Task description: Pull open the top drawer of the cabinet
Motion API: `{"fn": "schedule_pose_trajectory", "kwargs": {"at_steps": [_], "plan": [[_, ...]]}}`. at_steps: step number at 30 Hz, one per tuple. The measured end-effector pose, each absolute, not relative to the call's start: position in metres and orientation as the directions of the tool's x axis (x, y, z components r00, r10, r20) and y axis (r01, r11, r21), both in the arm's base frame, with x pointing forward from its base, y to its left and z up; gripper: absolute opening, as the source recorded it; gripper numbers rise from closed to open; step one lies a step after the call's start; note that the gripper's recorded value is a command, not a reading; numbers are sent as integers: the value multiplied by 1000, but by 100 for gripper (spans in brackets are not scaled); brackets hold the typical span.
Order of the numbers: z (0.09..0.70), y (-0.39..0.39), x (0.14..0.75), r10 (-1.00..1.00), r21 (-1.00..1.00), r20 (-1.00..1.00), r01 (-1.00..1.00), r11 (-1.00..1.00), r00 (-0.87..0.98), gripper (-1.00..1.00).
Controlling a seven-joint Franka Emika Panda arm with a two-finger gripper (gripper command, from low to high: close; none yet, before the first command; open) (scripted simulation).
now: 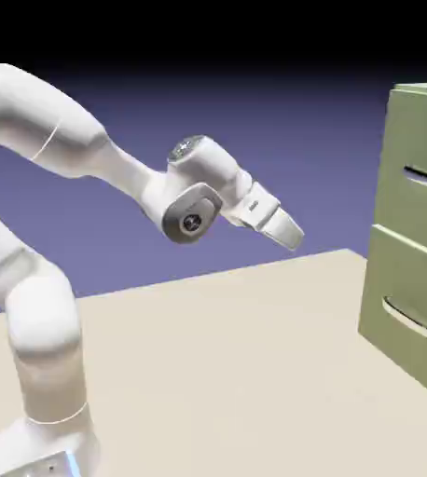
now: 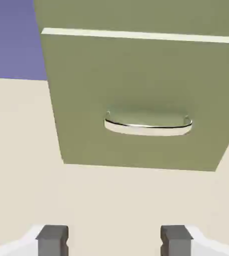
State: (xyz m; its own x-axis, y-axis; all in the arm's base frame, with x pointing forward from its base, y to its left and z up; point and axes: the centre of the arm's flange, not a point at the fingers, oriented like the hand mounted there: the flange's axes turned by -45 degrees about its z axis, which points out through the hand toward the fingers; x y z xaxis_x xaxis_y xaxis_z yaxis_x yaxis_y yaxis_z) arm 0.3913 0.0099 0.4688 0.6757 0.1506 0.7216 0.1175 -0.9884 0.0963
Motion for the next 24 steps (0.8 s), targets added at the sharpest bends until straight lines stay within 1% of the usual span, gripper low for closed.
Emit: {"fn": "schedule_pose_trajectory", "kwargs": {"at_steps": [3, 6, 9, 12, 15, 18, 21, 24], "plan": [[494, 21, 395, 382, 263, 712, 281, -923, 589, 0], [519, 30, 396, 587, 429, 660, 407, -807, 468, 0], [542, 37, 397, 755, 583, 569, 488, -650, 326, 0], [563, 41, 397, 880, 715, 440, 523, -463, 178, 0], [582, 42, 397, 959, 816, 281, 517, -259, 37, 0], [598, 40, 398, 991, 879, 100, 475, -47, -87, 0], [613, 37, 399, 978, 899, -93, 407, 162, -186, 0], [624, 31, 402, 924, 875, -287, 323, 361, -255, 0]]}}
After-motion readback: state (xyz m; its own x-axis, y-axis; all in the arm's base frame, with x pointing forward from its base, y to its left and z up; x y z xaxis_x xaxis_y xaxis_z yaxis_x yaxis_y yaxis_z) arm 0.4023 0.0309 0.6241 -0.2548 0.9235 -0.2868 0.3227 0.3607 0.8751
